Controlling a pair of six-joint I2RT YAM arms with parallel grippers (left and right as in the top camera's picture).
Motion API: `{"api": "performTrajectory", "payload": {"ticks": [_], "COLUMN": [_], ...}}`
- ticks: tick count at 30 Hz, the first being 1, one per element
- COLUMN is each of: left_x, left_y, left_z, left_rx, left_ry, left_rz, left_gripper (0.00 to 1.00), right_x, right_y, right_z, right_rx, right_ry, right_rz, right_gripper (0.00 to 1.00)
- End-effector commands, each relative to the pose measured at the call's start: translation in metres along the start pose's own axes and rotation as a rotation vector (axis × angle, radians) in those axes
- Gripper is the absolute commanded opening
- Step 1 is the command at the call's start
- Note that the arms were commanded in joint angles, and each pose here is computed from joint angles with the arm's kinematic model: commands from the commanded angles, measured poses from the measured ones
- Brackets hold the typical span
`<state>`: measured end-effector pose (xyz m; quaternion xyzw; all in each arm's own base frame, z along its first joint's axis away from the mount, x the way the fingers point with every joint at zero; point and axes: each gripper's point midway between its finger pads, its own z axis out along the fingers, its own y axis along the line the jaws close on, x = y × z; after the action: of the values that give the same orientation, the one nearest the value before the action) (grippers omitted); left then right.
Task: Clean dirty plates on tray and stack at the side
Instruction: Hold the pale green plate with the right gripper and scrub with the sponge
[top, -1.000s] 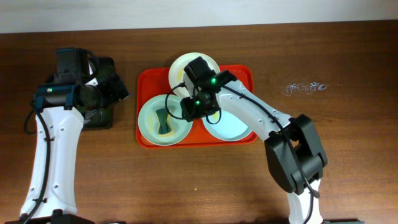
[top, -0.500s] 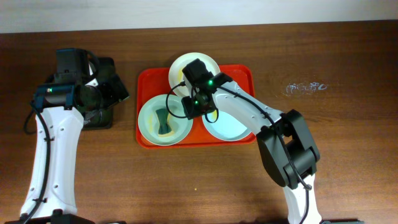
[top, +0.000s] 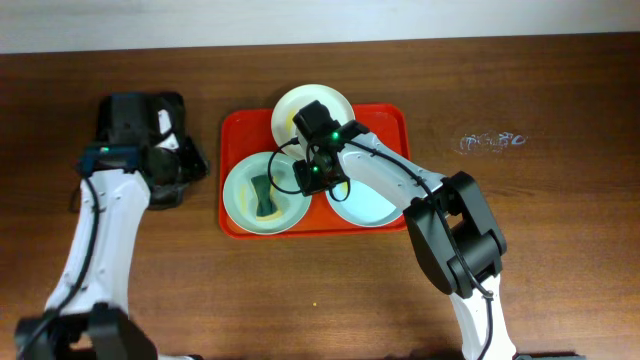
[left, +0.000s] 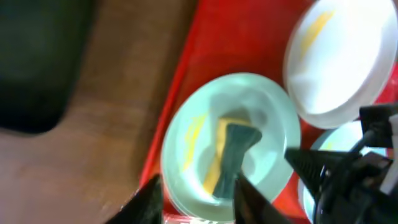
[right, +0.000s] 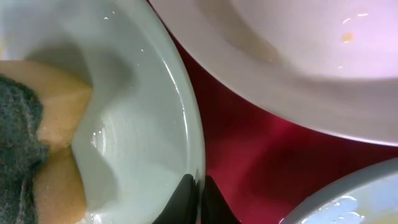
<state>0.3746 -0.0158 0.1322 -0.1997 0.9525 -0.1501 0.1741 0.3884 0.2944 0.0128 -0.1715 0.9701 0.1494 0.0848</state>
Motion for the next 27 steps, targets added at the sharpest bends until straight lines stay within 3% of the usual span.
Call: {"api": "performTrajectory", "payload": {"ticks": [1,4,7,11,13,19,24,25,27], "left_x": [0.028,0.048,0.060,0.065,0.072,0.081,0.083,0.078,0.065], "left_y": [-0.014,-0.031,-0.056,-0.051,-0.043,-0.032,-0.027,-0.018,0.017], "left_z": [0.050,0.083,0.102,0.119,0.126,0.123,0.123,0.123,0.118], "left_rx": [0.118,0.121,0.143,0.073,0.047,-0.004,-0.027,-0.080,-0.273], "left_ry": [0.148,0.220,0.222,0.222,0.252,0.290,0.298,0.274,0.218], "left_rz": [0.023,0.082,0.180,0.211,0.203,0.193,0.191,0.199,0.211], "left_gripper": [0.29,0.31,0.38,0.36,0.31,0.27,0.06,0.00,0.00], "right_x": [0.005,0.005,0.005,0.005,0.005,0.005,0.004,0.004,0.005], "right_y": [-0.004,-0.004,-0.004,-0.004,-0.004,-0.004,-0.004,-0.004,-0.004], "right_z": [0.005,0.005,0.005,0.005,0.005,0.005,0.005,0.005,0.005], "right_rx": [0.010,0.010,0.010,0.010,0.010,0.011,0.009,0.009,0.011], "right_ry": [0.019,0.019,0.019,0.019,0.019,0.019,0.013,0.013,0.019], "right_rz": [-0.005,-0.005,-0.005,-0.005,-0.005,-0.005,-0.007,-0.007,-0.009], "right_gripper": [0.05,0.05,0.05,0.05,0.05,0.05,0.05,0.04,0.04]}}
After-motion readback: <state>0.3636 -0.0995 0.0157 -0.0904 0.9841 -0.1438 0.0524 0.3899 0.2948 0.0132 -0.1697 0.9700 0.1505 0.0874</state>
